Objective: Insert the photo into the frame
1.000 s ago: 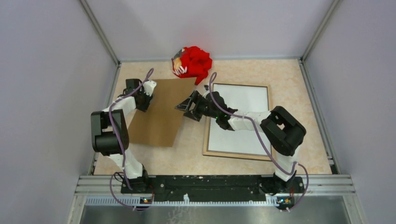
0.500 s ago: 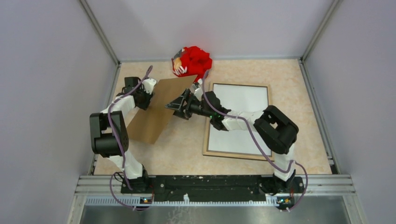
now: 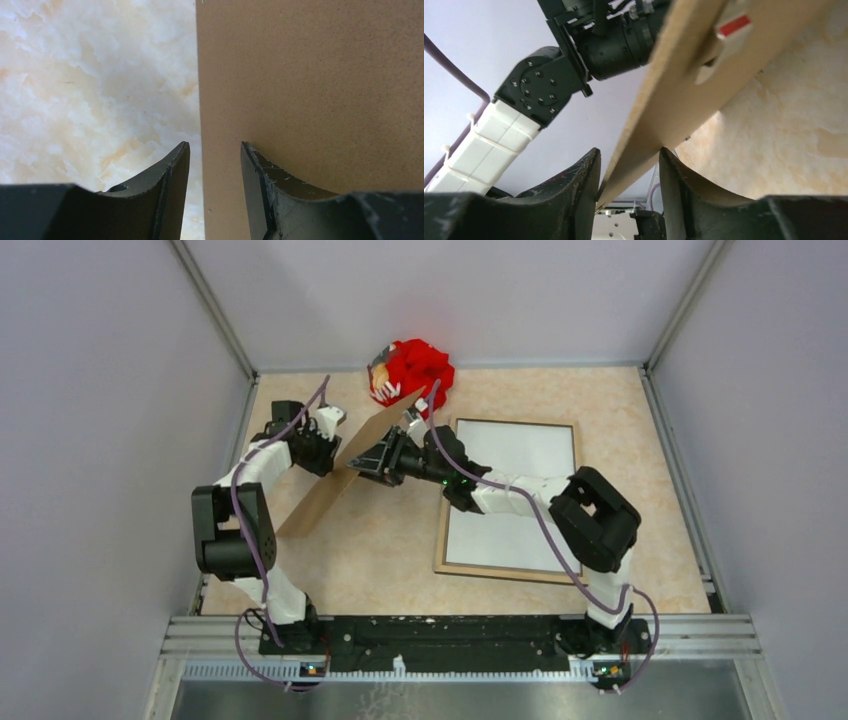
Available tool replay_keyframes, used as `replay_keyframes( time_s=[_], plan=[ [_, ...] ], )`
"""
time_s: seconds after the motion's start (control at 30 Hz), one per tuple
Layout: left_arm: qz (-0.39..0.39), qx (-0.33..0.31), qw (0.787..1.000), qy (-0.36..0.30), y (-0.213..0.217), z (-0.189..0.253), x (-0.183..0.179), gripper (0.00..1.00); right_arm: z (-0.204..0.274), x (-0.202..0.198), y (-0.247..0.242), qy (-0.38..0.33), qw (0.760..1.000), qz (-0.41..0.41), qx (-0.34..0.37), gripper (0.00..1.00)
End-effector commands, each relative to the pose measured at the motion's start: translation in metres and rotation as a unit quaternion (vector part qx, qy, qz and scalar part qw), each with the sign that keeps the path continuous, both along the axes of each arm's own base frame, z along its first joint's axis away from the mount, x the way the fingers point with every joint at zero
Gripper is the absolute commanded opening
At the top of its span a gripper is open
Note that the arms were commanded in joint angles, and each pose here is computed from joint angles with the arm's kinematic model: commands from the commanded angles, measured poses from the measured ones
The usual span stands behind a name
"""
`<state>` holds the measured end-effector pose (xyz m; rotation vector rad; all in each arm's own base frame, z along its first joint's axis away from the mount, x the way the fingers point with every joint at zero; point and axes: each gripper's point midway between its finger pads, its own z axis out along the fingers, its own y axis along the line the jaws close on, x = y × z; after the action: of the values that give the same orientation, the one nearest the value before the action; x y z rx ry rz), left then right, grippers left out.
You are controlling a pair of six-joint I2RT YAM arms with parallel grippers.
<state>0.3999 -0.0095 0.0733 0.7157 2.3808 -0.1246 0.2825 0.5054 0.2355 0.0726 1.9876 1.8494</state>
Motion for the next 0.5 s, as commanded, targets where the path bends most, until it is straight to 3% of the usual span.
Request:
replay_keyframes(
  time_s=[0.0,0.13,0.27,0.37,0.47],
  plan=[
    [-0.028,-0.072,0.988,0.136,-0.039,-0.028,-0.069,0.50,0.014,0.002,-0.019,-0.018,0.998,-0.052,-0.025,0.41],
    [-0.026,-0.071,0.987,0.140,-0.039,-0.032,-0.070,0.50,0.005,-0.001,-0.032,-0.011,0.996,-0.063,-0.063,0.36],
    [-0.022,-0.067,0.989,0.127,-0.037,-0.021,-0.063,0.53,-0.002,-0.005,-0.042,-0.011,0.992,-0.065,-0.108,0.18],
    [-0.013,-0.069,0.992,0.108,-0.036,0.002,-0.052,0.64,-0.008,-0.006,-0.050,-0.026,0.986,-0.060,-0.152,0.00],
    [-0.008,-0.078,0.993,0.083,-0.039,0.036,-0.041,0.92,-0.001,-0.006,-0.058,-0.063,0.978,-0.051,-0.194,0.00]
  ],
)
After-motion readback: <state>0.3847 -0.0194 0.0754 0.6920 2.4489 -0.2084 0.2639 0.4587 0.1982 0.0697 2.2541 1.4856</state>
